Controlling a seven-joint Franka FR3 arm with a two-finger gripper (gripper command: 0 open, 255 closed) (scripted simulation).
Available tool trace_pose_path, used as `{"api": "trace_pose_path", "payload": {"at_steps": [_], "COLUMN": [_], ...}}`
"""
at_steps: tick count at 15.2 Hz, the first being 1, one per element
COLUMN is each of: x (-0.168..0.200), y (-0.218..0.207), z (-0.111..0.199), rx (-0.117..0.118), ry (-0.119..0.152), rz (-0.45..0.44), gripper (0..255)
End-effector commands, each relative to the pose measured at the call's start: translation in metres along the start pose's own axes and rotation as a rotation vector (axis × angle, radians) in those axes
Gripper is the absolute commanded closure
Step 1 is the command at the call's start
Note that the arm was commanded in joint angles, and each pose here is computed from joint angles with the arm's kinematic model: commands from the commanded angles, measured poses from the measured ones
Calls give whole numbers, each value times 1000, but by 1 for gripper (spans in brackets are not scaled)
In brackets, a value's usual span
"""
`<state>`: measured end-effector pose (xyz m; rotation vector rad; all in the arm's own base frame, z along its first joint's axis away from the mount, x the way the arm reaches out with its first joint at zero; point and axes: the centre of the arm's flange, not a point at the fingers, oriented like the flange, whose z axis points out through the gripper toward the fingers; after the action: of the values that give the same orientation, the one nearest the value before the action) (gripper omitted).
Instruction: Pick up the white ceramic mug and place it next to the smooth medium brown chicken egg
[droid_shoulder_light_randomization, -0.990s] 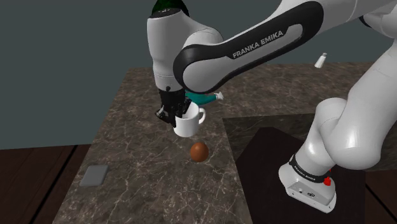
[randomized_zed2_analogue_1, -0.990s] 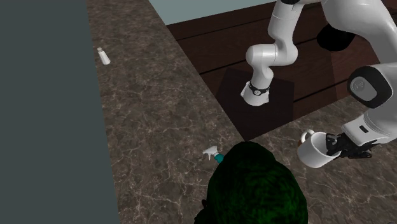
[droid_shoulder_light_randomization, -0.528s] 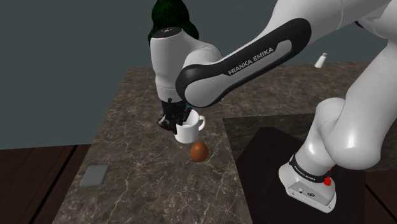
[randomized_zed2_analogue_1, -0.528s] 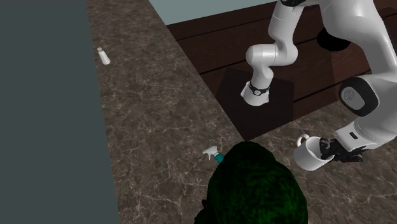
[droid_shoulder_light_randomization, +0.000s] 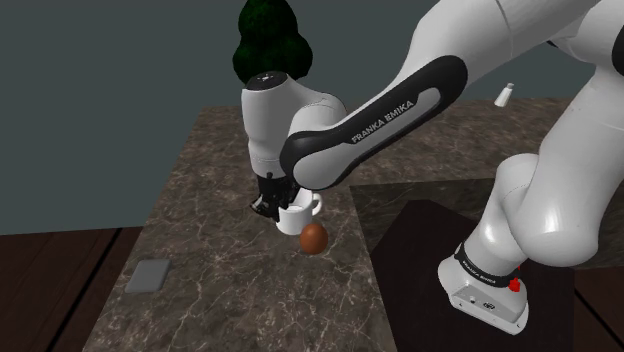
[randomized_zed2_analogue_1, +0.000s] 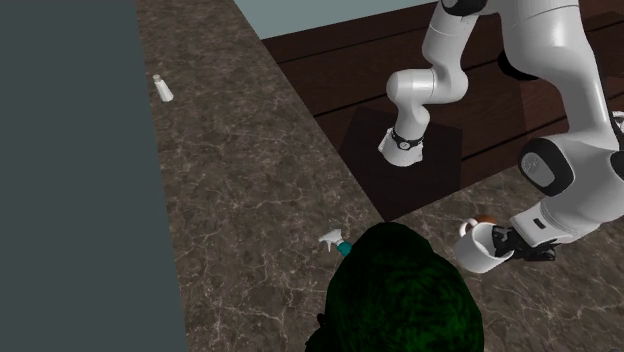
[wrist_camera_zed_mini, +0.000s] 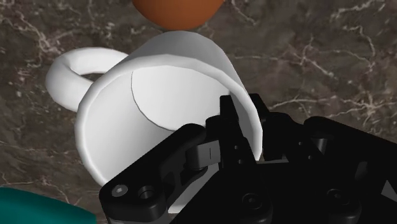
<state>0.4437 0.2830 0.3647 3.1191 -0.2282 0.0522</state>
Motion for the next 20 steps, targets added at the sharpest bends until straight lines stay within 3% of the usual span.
{"api": "trace_pose_path", "payload": {"at_steps": [1,9,10,15,19,20], "x": [0,0,0,0,0,0], "y": [-1,-1,-1,-1,-1,-1], "z": [10,10,10,10,-40,-40], "rx": [0,0,0,0,0,0], "ry": [0,0,0,0,0,0], "rz": [0,0,0,0,0,0], "gripper": [255,255,0,0,0,0]}}
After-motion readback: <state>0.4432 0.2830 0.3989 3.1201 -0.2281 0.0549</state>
